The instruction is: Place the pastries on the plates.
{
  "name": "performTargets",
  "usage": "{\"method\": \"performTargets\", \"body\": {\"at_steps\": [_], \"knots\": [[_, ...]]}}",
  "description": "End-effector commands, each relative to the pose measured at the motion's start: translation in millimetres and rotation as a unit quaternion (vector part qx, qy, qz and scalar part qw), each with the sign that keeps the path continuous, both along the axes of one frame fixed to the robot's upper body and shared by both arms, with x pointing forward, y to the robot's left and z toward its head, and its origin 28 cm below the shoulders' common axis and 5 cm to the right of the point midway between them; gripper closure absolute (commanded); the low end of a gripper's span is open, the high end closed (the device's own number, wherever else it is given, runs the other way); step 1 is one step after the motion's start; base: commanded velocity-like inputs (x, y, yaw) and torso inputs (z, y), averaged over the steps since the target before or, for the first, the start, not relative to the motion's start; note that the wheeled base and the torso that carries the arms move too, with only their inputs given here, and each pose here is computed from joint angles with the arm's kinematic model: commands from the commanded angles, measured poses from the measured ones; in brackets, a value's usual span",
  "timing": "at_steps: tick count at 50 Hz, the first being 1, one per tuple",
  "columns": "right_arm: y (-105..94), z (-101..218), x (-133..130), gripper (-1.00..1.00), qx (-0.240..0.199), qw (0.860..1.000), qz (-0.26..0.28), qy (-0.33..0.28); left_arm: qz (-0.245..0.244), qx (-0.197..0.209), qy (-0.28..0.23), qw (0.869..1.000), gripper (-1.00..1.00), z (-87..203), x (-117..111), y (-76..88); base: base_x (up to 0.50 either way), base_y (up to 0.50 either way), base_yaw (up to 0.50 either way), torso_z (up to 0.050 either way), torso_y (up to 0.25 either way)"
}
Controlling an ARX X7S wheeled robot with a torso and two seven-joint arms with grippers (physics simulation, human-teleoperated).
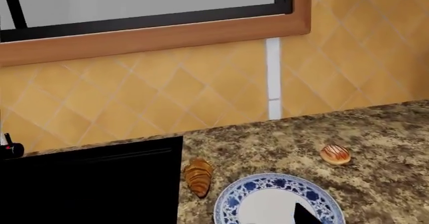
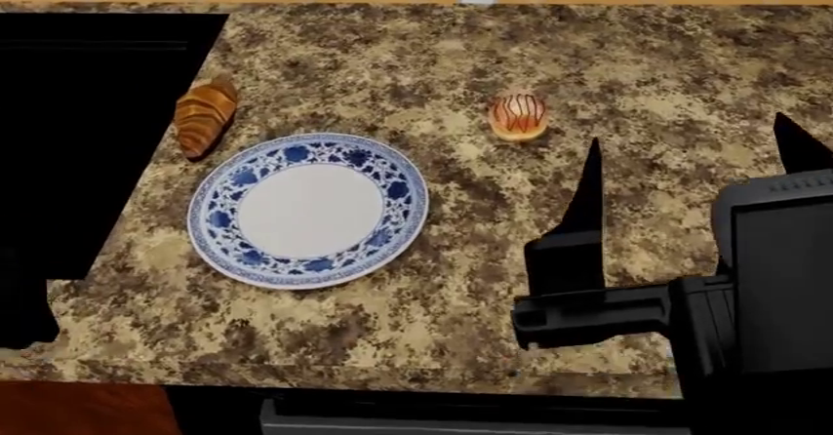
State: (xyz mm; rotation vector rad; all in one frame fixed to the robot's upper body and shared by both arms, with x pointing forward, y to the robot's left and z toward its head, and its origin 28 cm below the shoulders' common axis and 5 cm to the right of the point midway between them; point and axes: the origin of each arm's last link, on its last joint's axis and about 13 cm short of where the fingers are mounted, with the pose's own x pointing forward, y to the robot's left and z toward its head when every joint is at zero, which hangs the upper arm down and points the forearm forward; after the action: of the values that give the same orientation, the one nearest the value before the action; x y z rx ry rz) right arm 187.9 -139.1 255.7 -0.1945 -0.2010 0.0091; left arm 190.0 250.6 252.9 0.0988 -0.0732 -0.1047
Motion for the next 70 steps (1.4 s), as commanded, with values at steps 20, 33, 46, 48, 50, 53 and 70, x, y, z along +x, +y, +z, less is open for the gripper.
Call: {"method": "performTargets", "body": {"at_steps": [20,33,46,48,50,53,70], "knots": [[0.4,16.8,-2.6,-1.0,0.0,1.0,0.015,-0.019,-0.011,-0.022,-0.023,0.999,-1.0,16.6,2.8,-2.5,0.5,0.0,0.0,0.0,0.001],[0.1,15.9,-1.2,-1.0,0.005,1.0,0.012,-0.015,-0.01,-0.025,-0.021,0.999,-1.0,17.3,4.1,-1.3,0.5,0.0,0.0,0.0,0.0],[0.2,14.8,-0.3,-1.0,0.005,1.0,0.011,-0.015,-0.011,-0.027,-0.018,0.999,-1.0,15.4,4.6,-1.0,0.5,0.0,0.0,0.0,0.002],[0.4,16.2,-0.5,-1.0,0.013,1.0,0.015,-0.008,-0.01,-0.027,-0.018,0.999,-1.0,15.8,4.4,-0.6,0.2,0.0,0.0,0.0,0.0],[0.8,18.2,-0.3,-1.0,0.01,1.0,0.016,0.0,-0.01,-0.027,-0.017,0.999,-1.0,16.5,4.0,-0.6,0.0,0.0,0.0,0.0,0.005],[1.6,21.8,0.9,-1.0,0.004,1.0,0.012,0.028,-0.009,-0.029,-0.018,0.999,-1.0,18.6,3.6,-0.2,0.0,0.0,0.0,0.0,0.0],[8.9,36.8,22.1,-1.0,0.027,0.967,0.079,0.241,-0.006,-0.031,-0.016,0.999,-1.0,15.5,3.6,1.2,0.0,0.0,0.0,0.0,0.0]]}}
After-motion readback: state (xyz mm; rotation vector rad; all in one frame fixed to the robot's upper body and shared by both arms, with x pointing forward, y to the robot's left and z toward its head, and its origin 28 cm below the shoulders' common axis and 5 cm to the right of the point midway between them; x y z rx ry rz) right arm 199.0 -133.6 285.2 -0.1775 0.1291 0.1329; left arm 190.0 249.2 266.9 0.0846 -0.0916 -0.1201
